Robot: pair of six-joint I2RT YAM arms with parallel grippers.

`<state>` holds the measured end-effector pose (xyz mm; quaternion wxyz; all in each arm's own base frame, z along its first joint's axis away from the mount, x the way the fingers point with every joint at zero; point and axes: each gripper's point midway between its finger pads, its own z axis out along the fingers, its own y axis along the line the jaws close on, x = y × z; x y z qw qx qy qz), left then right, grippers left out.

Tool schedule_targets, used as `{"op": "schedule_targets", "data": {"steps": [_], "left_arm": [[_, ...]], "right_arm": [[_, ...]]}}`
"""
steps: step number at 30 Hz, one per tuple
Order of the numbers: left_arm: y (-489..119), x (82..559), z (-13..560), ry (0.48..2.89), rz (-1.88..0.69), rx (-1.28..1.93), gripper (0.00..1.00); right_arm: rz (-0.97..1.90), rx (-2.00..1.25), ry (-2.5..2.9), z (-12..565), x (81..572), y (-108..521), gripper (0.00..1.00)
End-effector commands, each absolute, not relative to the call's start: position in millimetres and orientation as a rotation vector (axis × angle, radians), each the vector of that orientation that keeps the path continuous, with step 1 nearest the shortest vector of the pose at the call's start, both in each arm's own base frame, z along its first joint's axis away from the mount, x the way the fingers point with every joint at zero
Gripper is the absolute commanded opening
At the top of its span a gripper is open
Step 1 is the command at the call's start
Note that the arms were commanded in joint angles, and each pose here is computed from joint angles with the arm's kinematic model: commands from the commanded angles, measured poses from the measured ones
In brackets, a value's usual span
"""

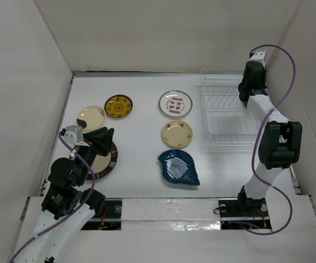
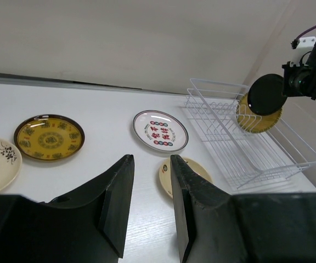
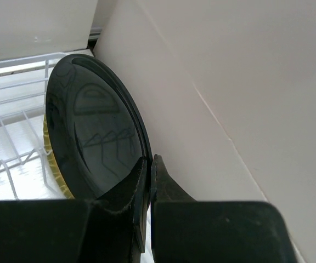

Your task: Load the plates into the dish rack

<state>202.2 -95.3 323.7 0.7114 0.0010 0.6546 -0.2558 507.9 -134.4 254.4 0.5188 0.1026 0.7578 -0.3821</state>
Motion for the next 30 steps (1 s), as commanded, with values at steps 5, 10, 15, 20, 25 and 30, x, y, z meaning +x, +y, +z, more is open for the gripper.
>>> {"op": "schedule_targets", "data": {"steps": [5, 10, 15, 20, 25, 30], "left_arm": [[-98, 204, 329, 1.427, -0.584, 0.002, 0.3], [-98, 203, 330, 1.424, -0.585, 0.001, 0.3], [-97, 202, 330, 1.419, -0.583, -0.001, 0.3], [-95, 203, 330, 1.419, -0.578, -0.008, 0.29], [-101, 207, 324, 1.446, -0.581, 0.006, 0.1], [-108, 212, 317, 1.481, -0.59, 0.026, 0.0]], "right_arm": [[-0.833, 0.278, 1.84, 222, 516, -124, 0.0], [-0.765, 0.329, 1.816, 237, 514, -112, 0.31], [-0.513, 0.46, 1.761, 283, 495, -87, 0.55], [-0.037, 0.344, 1.799, 292, 459, 12, 0.17], [0.367, 0.055, 1.981, 242, 382, 130, 0.0], [0.634, -0.138, 2.201, 165, 280, 203, 0.01]]}}
